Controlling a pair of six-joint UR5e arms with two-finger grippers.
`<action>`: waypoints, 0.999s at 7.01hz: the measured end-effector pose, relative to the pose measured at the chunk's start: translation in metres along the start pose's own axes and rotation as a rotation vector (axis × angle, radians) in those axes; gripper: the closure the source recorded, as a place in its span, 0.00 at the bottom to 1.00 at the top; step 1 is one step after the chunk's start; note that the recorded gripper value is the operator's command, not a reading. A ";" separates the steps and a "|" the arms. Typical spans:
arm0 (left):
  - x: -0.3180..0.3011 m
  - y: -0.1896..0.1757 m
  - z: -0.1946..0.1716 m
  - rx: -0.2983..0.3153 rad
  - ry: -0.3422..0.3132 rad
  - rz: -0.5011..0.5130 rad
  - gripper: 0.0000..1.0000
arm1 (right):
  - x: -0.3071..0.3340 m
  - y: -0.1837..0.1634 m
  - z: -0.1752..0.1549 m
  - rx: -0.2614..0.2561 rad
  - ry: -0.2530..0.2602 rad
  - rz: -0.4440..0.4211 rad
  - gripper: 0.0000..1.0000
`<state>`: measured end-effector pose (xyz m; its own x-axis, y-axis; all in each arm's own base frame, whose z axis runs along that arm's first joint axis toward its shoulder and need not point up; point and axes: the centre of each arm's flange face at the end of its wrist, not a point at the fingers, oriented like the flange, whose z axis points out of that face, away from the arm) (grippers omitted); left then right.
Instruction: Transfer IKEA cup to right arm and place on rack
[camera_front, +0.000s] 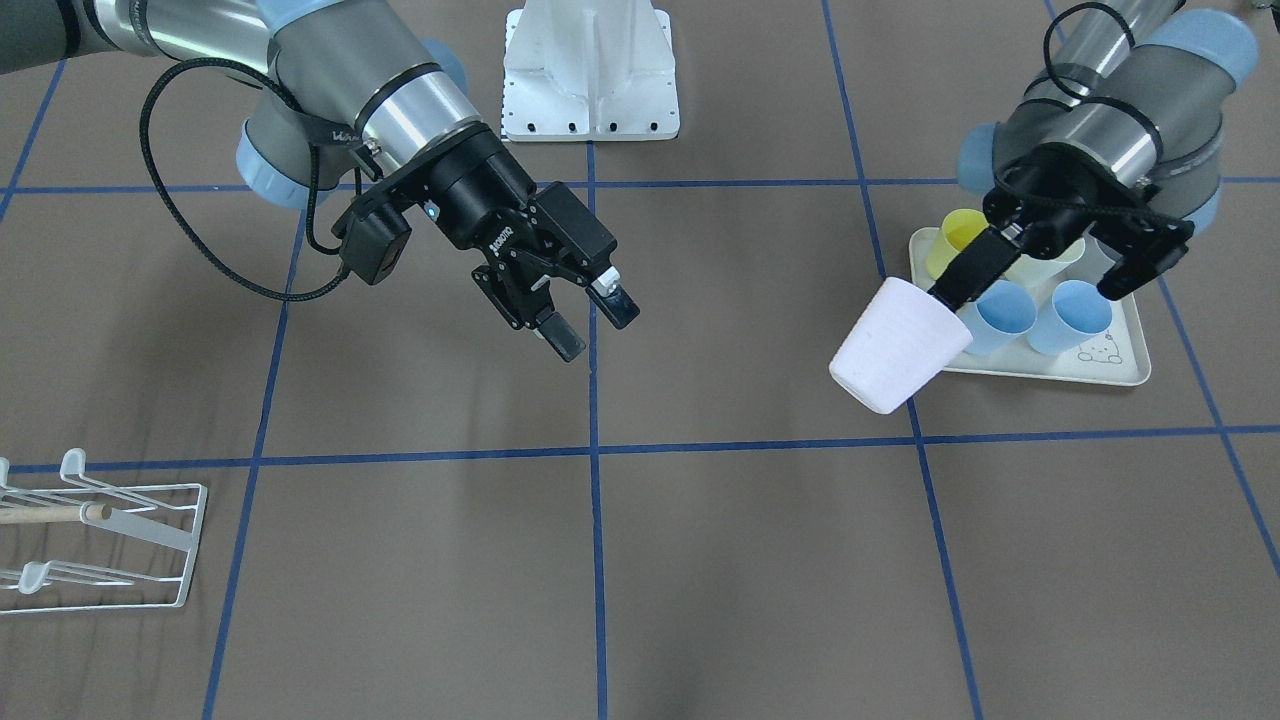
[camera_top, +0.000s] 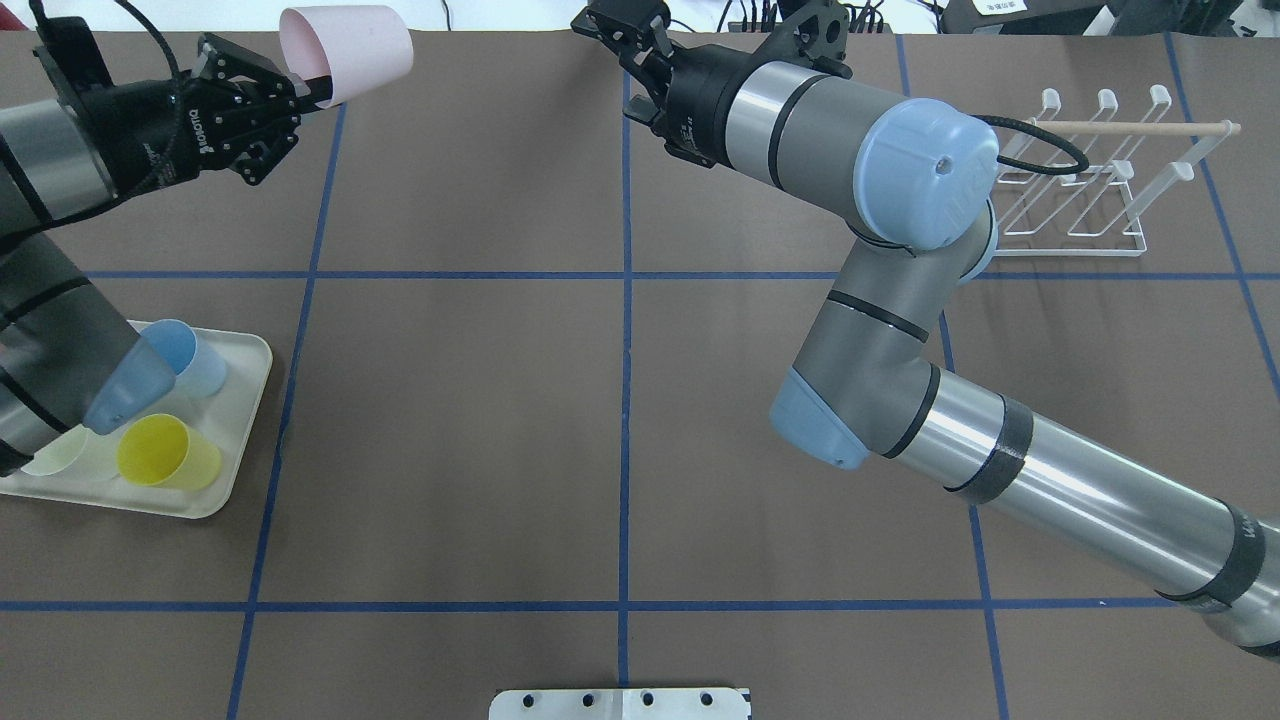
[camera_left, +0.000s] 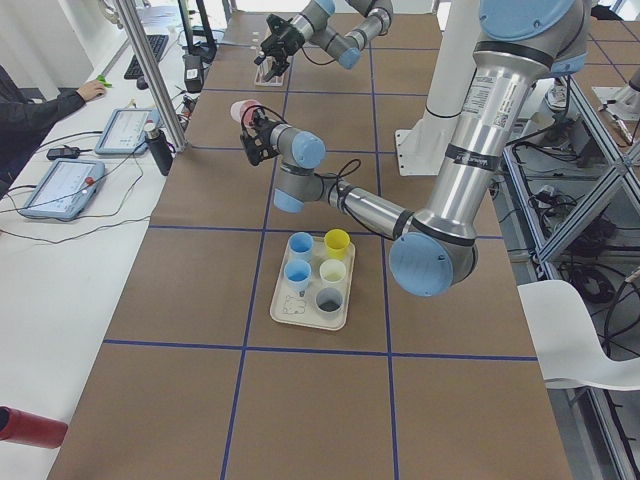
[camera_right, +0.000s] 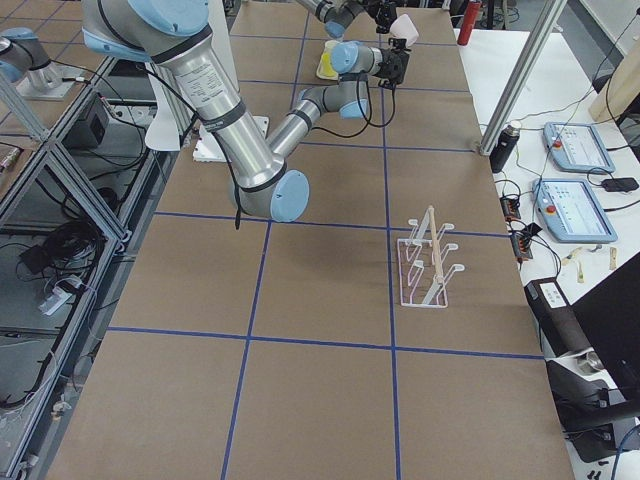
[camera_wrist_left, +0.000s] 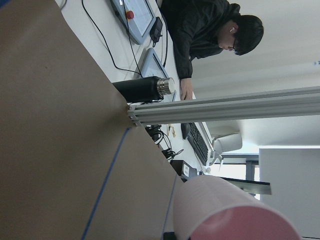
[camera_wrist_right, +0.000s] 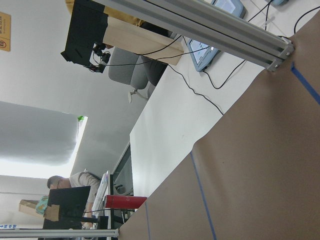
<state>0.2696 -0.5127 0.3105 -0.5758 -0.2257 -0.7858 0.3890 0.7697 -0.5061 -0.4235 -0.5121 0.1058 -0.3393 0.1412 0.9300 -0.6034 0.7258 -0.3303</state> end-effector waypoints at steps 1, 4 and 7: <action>-0.001 0.009 0.011 -0.038 0.087 -0.106 1.00 | -0.006 0.005 -0.001 -0.013 -0.032 0.019 0.01; -0.015 0.028 0.018 -0.133 0.295 -0.334 1.00 | -0.004 0.022 -0.006 -0.053 -0.161 0.113 0.00; -0.019 0.066 0.042 -0.195 0.330 -0.412 1.00 | -0.006 0.035 -0.008 -0.078 -0.206 0.145 0.00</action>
<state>0.3359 -0.4830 0.2771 -0.8584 -0.3570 -0.3683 -0.0382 0.7605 -0.6482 -0.4366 -0.4820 0.0899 -0.5629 0.1127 0.8188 -0.4829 0.7592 -0.4365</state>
